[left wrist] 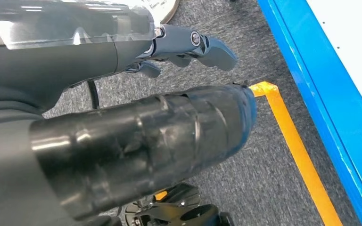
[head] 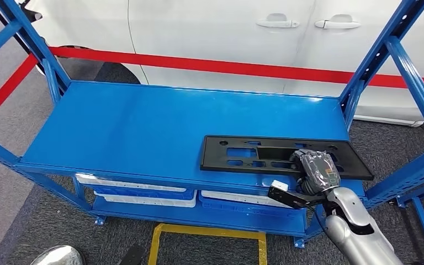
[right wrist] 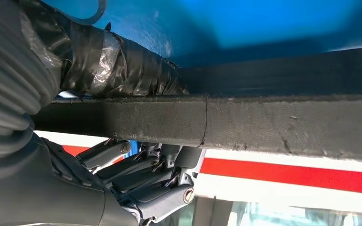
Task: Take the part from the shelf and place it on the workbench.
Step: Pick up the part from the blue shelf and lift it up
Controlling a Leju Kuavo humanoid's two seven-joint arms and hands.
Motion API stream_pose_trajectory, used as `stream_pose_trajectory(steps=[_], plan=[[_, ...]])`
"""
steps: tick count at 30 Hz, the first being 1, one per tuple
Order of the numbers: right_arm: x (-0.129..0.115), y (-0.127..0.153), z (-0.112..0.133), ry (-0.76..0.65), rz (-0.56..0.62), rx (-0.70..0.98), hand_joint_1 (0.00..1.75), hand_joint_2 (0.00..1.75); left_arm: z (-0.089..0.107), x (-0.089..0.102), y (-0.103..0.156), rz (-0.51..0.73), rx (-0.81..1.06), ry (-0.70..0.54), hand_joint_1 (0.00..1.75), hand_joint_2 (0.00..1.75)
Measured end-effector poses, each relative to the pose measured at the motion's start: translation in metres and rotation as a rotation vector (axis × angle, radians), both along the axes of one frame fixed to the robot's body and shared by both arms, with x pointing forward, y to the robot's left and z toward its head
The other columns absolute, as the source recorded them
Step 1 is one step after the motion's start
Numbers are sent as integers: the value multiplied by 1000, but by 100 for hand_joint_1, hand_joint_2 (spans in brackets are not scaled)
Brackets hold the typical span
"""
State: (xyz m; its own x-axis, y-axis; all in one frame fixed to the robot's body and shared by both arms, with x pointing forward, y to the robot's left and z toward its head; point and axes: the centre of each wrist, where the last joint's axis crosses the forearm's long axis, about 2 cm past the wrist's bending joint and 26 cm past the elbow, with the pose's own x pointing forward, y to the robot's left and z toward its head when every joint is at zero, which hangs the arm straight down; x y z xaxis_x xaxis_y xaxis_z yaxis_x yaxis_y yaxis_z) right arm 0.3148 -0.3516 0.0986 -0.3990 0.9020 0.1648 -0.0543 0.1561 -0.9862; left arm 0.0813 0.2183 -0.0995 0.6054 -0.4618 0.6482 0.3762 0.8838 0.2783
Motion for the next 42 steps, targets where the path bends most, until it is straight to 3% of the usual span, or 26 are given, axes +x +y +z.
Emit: stream_pose_trajectory(steps=[10, 15, 21, 25, 29, 33, 42], plan=[[-26, 25, 16, -295, 31, -28, 175, 175, 0, -2, 1, 17, -2, -4, 0, 0], [-52, 70, 33, -542, 87, -31, 175, 175, -1, -3, 0, 23, -11, -8, 0, 0], [-67, 117, 51, -686, 126, 18, 175, 175, 0, -3, -1, 29, -17, -12, 0, 0], [-77, 148, 52, -698, 153, 80, 175, 175, 0, -2, -1, 30, -18, -14, 0, 0], [-90, 183, 53, -687, 201, 164, 175, 175, -1, -4, -1, 30, -19, -11, 0, 175], [-95, 199, 52, -665, 216, 206, 175, 175, -1, -5, -1, 28, -31, -12, 0, 175], [-94, 206, 53, -646, 229, 242, 175, 175, -1, -8, -2, 31, -50, -11, 0, 175]])
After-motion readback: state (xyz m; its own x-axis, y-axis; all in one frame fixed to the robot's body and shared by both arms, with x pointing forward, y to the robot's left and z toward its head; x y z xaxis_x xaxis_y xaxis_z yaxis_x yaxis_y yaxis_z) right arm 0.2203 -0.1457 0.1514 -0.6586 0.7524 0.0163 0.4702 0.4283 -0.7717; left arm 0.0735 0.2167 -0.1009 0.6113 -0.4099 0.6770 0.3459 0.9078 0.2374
